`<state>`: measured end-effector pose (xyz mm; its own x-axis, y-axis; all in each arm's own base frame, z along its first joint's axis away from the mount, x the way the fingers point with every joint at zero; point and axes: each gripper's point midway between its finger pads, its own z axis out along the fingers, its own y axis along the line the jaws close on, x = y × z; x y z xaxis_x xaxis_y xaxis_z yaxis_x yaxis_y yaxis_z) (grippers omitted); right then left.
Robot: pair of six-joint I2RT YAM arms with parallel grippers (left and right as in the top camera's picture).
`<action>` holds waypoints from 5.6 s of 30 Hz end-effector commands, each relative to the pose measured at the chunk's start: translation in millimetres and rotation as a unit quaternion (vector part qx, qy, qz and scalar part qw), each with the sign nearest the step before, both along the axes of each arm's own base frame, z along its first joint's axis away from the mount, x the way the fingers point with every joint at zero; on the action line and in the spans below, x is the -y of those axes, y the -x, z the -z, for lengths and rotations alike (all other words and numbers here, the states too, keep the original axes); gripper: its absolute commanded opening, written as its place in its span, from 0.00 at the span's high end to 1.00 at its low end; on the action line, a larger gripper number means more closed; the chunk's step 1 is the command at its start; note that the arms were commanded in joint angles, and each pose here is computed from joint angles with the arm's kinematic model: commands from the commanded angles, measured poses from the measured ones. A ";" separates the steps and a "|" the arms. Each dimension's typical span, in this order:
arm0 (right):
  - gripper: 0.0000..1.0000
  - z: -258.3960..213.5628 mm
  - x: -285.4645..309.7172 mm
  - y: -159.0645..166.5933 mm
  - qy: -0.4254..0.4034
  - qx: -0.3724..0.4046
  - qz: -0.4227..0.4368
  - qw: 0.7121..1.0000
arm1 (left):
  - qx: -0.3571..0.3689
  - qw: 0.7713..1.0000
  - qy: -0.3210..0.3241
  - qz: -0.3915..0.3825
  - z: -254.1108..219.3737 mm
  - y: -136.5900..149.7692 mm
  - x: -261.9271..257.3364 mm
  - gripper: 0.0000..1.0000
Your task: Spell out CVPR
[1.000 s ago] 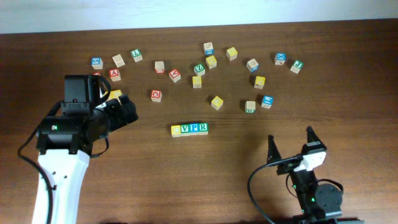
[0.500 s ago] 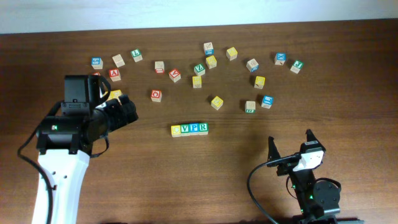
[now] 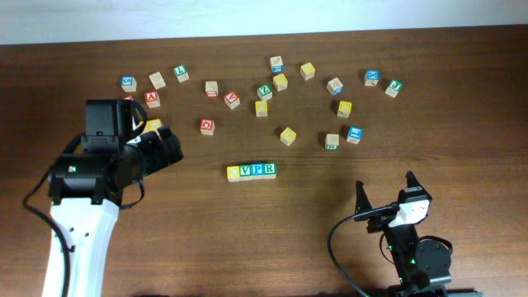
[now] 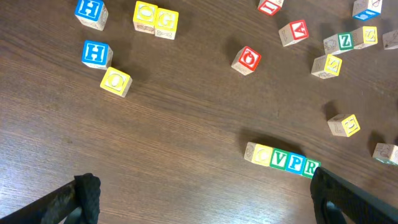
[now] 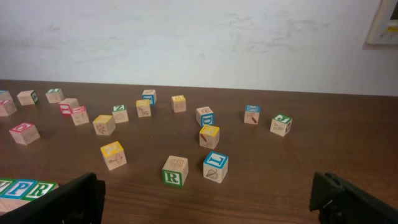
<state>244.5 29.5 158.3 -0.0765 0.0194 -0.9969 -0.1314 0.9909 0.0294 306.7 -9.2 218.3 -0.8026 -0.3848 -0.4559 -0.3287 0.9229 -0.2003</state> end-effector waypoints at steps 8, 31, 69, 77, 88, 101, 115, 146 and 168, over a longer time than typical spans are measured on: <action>0.02 2.1 3.0 -0.1 -0.001 -0.002 0.008 1.000 | -0.078 0.997 0.005 0.008 36.8 22.5 2.1 0.01; 0.02 2.1 3.0 -0.1 -0.001 -0.002 0.008 1.000 | 0.524 0.828 -0.145 0.139 29.6 61.3 13.5 0.01; 0.02 2.2 3.0 -0.1 -0.001 -0.002 0.008 1.000 | 0.456 0.871 -0.175 0.058 60.4 61.3 -21.0 0.01; 0.02 2.2 3.0 -0.1 -0.001 -0.002 0.008 1.000 | 0.456 0.871 -0.175 0.058 60.2 61.3 -21.0 0.01; 0.02 2.6 7.0 -0.4 0.000 -0.003 0.019 1.000 | 0.456 0.871 -0.175 0.058 60.4 61.3 -21.0 0.01; 0.02 2.5 8.6 -0.6 0.000 -0.002 0.024 1.000 | 0.456 0.871 -0.175 0.058 60.1 61.3 -21.0 0.01; 0.02 2.6 8.6 -0.6 0.000 -0.003 0.024 1.000 | 0.456 0.871 -0.175 0.058 60.1 61.3 -21.0 0.01; 0.02 2.5 8.6 -0.6 0.000 -0.002 0.024 1.000 | 0.456 0.871 -0.175 0.058 60.1 61.3 -21.0 0.01; 0.02 2.5 8.6 -0.6 0.000 -0.002 0.024 1.000 | 0.456 0.871 -0.175 0.058 60.2 61.3 -21.0 0.01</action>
